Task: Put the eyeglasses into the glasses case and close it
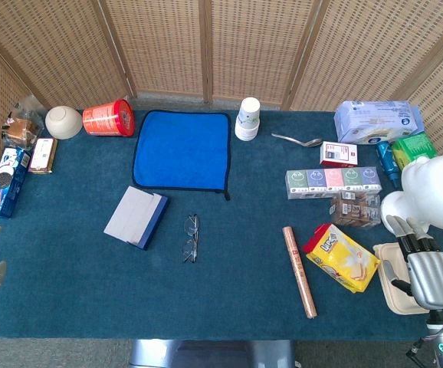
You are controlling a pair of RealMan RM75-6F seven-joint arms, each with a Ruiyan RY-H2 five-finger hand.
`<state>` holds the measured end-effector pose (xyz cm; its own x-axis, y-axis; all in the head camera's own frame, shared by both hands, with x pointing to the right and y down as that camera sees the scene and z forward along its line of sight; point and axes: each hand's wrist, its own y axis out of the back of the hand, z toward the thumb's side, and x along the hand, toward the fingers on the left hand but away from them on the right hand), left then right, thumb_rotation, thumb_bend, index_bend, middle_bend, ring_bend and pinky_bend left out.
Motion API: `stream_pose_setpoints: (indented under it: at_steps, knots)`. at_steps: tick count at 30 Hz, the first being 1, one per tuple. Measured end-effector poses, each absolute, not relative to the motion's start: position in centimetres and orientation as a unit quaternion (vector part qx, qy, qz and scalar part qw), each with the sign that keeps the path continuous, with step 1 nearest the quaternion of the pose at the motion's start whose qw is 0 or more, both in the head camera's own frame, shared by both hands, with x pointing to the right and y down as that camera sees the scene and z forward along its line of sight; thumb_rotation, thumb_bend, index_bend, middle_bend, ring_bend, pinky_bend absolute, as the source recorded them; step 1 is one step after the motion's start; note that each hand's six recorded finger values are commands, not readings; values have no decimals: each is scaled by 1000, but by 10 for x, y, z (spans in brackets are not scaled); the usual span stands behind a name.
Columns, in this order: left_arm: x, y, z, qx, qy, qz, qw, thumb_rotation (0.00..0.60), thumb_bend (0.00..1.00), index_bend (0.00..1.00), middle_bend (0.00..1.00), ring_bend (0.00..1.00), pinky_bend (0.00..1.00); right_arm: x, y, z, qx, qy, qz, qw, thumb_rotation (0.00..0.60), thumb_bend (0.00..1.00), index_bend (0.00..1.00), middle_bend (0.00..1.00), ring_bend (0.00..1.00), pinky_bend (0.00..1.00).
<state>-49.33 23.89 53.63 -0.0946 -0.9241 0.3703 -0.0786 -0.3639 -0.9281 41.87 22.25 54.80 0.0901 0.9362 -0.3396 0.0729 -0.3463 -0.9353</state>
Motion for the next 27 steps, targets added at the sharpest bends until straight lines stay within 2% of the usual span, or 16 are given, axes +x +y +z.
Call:
stream_pose_setpoints:
  at_steps: [17, 27]
  knots:
    - [-491, 231, 534, -580, 429, -584, 373, 600, 364, 207, 163, 138, 123, 421, 230, 547, -616, -413, 542, 396, 600, 401, 0, 112, 92, 273]
    - [-478, 209, 554, -619, 389, -566, 381, 600, 364, 188, 160, 138, 114, 418, 226, 543, -613, -406, 545, 403, 600, 401, 0, 112, 91, 273]
